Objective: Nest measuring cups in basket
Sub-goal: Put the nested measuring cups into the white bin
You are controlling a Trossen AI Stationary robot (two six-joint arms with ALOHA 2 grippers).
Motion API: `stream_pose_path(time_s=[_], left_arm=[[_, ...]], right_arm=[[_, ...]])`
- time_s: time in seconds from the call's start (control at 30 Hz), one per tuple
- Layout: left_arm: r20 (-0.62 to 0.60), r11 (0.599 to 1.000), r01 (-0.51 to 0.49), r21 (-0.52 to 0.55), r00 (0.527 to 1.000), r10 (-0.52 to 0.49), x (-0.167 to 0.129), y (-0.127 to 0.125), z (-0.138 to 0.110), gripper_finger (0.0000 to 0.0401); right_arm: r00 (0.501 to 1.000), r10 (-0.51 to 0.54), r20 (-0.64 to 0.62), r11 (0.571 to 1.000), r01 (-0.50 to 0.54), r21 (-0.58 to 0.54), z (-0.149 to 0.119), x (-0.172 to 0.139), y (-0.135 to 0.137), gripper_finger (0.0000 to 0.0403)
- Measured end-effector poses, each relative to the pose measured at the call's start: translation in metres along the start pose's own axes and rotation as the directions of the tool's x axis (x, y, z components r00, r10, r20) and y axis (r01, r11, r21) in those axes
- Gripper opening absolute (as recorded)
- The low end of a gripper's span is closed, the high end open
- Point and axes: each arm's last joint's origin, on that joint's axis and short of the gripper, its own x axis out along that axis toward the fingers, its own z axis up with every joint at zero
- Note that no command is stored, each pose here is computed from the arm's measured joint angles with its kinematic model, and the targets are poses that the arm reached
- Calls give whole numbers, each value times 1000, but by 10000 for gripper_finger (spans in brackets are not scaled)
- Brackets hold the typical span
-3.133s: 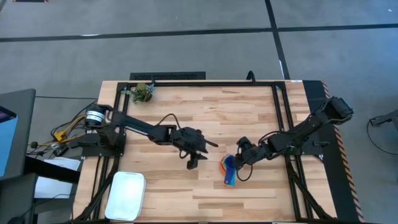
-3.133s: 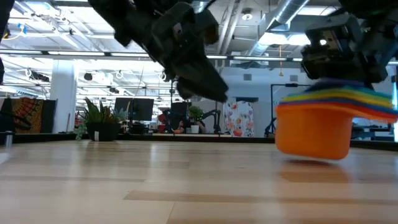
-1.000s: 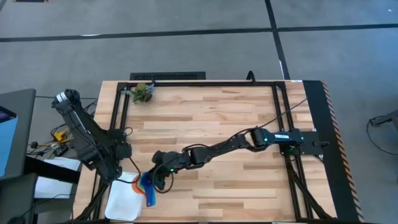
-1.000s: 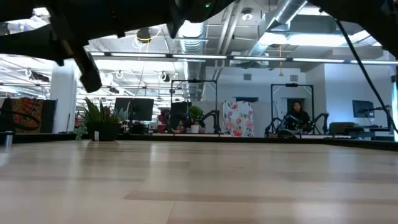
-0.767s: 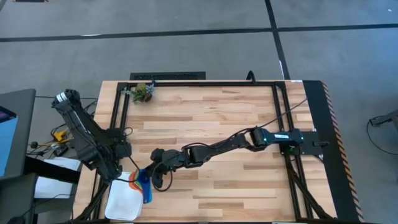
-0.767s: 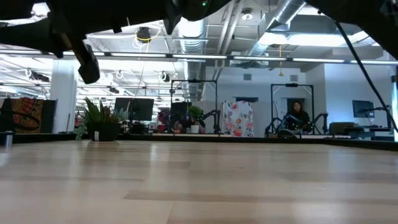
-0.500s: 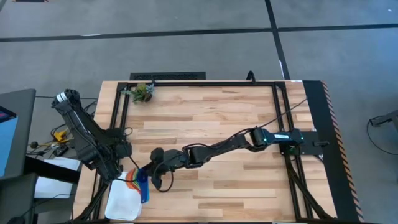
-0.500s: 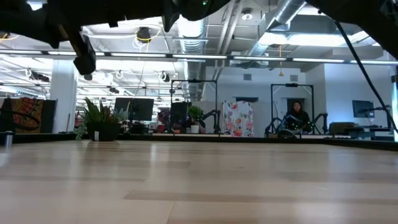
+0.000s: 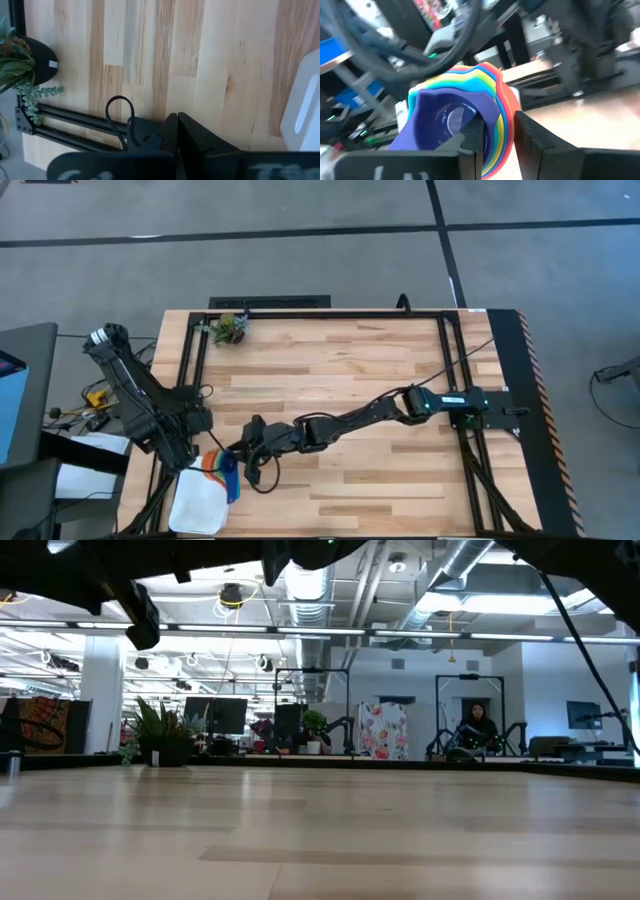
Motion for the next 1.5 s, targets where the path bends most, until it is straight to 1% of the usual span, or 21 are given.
stream_pose_path(time_s=[0.1, 0.17, 0.3, 0.43, 0.6, 0.8, 0.9, 1.07, 1.17, 1.27, 1.5], left_arm=[[14, 999, 35, -32, 999, -35, 0, -3, 2, 0], [4, 993, 108, -45, 994, -107, 0, -9, 4, 0], [-47, 971, 236, -36, 970, -238, -1, -23, 4, 0], [-95, 949, 314, -27, 944, -315, -2, -38, 2, 0], [-93, 923, 385, -6, 919, -384, 0, -62, 1, 0], [-123, 926, 376, 36, 921, -369, 13, -93, -1, 0], [-135, 933, 354, 63, 929, -344, 24, -108, 0, 0], [-159, 951, 288, 116, 950, -269, 47, -128, 2, 0], [-152, 955, 260, 145, 959, -238, 58, -136, 4, 0], [-140, 952, 257, 168, 962, -235, 66, -142, 7, 0], [-115, 951, 246, 185, 967, -228, 69, -143, 11, 0]], right_arm=[[998, 43, -40, 999, -43, 2, -5, -1, 6, 102], [997, 53, -51, 999, -53, 5, -8, -1, 12, 102], [996, 71, -55, 997, -70, 27, -11, -2, 19, 102], [994, 92, -65, 995, -90, 34, -11, -3, 22, 102], [989, 115, -88, 992, -110, 58, -12, -3, 23, 102], [983, 148, -111, 988, -143, 60, -17, -5, 31, 102], [980, 153, -124, 987, -147, 58, -20, -6, 34, 102], [974, 145, -176, 989, -138, 55, -27, -7, 38, 102], [970, 139, -198, 990, -131, 54, -31, -8, 38, 102], [968, 142, -206, 989, -132, 60, -32, -8, 41, 102], [962, 168, -214, 985, -154, 83, -32, -8, 41, 102]])
